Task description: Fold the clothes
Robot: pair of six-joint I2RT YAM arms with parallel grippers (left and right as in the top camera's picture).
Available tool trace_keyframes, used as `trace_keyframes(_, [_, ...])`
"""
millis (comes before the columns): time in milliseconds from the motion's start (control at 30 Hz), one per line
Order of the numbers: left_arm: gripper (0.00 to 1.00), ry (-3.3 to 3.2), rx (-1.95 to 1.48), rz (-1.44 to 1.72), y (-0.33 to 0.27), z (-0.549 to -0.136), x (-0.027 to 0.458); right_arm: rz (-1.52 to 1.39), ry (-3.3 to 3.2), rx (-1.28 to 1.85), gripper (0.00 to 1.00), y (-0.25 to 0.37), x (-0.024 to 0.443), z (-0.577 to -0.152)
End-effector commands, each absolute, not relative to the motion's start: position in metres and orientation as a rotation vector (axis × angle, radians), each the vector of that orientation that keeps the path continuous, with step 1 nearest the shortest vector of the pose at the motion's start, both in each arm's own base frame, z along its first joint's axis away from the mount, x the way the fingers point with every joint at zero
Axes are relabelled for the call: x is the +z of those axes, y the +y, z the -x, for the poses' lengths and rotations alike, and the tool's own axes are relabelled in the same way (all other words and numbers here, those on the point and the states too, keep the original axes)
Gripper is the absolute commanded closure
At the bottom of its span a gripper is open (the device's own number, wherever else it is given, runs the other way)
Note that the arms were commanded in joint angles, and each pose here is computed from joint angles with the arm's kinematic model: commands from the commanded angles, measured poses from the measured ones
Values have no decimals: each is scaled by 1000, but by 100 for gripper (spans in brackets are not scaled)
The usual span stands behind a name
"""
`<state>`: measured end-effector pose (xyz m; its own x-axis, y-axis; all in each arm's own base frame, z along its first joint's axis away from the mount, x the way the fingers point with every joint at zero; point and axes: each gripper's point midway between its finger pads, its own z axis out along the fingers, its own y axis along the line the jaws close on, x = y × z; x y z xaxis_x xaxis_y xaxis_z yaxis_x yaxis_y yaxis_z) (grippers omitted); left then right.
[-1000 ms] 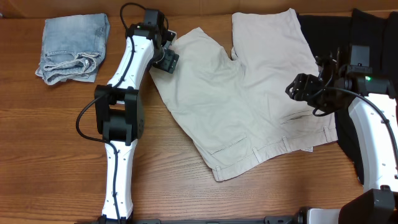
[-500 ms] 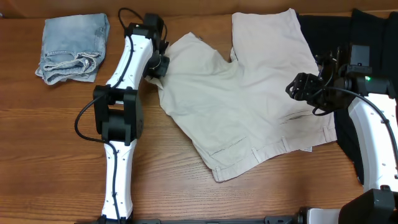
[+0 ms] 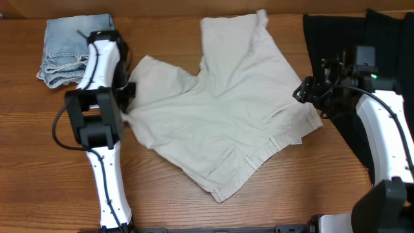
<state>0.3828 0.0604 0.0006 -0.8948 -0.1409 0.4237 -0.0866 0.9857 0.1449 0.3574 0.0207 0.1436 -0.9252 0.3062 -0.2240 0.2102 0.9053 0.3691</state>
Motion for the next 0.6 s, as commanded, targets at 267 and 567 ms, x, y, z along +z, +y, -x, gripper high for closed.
trace_keyframes(267, [70, -2432, -166, -211, 78, -309, -45, -533, 3015, 438, 27, 35, 65, -358])
trace_keyframes(567, [0, -2553, -33, -73, 44, -337, -55, -520, 3086, 435, 30, 45, 35, -358])
